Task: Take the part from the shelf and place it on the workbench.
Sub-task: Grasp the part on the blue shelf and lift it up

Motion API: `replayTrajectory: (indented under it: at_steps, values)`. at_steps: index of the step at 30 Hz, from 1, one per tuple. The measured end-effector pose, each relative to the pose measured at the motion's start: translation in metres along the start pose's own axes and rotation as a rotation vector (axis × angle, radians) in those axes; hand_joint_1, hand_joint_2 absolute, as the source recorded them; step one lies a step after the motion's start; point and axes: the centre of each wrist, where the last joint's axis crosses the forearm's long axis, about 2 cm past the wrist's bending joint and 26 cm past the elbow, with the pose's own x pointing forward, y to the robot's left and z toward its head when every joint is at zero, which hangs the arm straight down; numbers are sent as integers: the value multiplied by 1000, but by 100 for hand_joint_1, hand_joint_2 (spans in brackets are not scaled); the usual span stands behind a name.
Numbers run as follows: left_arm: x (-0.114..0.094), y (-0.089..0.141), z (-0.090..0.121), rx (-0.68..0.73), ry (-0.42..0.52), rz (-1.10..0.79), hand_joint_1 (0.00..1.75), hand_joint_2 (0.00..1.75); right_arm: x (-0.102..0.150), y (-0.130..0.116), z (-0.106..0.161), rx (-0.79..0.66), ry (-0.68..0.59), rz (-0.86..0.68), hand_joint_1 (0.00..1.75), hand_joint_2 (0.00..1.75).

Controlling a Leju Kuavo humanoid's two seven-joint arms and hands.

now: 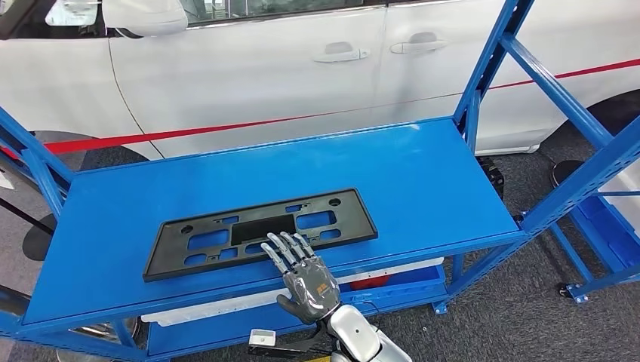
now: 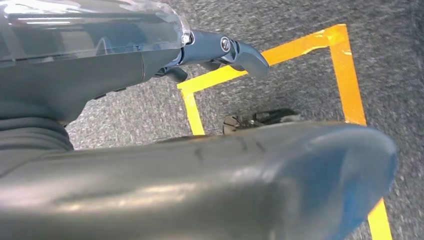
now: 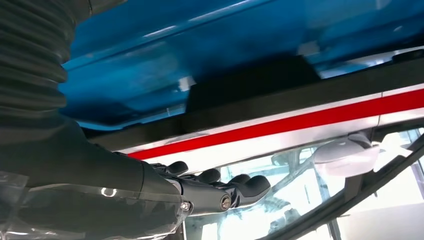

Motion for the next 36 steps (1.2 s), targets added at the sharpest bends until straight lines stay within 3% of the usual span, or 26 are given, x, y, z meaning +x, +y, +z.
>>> replayTrajectory:
  at_steps: [22,36]
  values:
    - [3,-6,0,-57,1,-22,0,0,8,-34,-61,7,3,-18,0,175]
    - [-1,-8,2,-81,3,-35,0,0,2,-40,-74,50,29,37,0,175]
